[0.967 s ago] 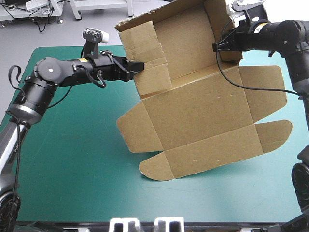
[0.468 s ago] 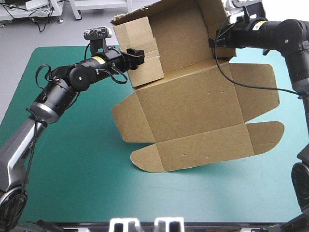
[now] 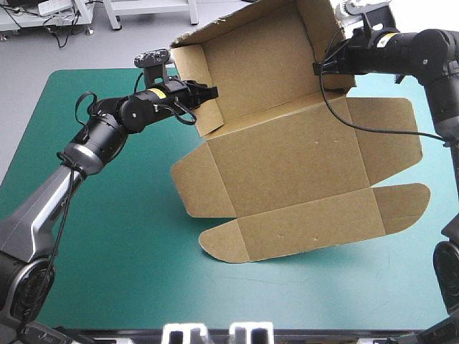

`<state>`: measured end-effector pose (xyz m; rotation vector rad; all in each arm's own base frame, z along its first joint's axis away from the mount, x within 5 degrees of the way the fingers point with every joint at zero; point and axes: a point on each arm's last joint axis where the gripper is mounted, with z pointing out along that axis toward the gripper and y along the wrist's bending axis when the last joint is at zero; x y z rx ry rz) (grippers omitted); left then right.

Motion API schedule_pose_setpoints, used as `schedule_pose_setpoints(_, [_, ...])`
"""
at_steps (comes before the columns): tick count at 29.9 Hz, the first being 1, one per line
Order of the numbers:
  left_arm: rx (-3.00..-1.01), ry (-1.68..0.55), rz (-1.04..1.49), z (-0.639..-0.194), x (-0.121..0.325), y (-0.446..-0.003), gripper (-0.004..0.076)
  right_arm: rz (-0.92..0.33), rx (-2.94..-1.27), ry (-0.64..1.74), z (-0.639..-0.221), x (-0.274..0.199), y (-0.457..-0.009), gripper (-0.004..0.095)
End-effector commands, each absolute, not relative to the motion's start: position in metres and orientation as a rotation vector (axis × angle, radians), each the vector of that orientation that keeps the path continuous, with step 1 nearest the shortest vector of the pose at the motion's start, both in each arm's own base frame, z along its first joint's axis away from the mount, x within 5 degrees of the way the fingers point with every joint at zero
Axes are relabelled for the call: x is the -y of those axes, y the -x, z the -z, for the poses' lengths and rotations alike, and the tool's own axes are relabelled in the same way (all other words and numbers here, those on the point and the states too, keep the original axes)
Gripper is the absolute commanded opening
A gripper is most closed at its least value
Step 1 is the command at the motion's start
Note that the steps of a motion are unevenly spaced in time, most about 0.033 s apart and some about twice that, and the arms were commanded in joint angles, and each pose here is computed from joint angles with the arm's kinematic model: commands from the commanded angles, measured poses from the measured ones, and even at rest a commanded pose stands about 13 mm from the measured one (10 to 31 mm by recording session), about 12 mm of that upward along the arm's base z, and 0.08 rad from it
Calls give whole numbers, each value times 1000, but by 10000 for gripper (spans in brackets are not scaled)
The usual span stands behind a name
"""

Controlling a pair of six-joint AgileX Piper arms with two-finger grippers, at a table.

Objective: Fold the box

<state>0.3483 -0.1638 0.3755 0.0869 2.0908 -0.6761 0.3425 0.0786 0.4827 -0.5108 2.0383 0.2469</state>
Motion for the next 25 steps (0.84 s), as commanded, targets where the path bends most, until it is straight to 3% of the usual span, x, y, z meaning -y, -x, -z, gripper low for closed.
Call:
schedule_pose_setpoints(1, [-1964, -115, 729, -416, 161, -328, -8, -274, -2014, 468, -494, -82, -337, -18])
schedule_pose_setpoints(8, [-2011, -206, 687, -418, 161, -322, -8, -390, -2188, 491, -451, -94, -367, -17])
schedule_pose_setpoints(16, [-2141, -286, 611, -398, 165, -331, -8, -398, -2465, 534, -403, -97, -382, -17])
schedule_pose_setpoints(25, [-2320, -416, 557, -390, 183, -360, -8, -208, -2521, 546, -391, -122, -380, -17])
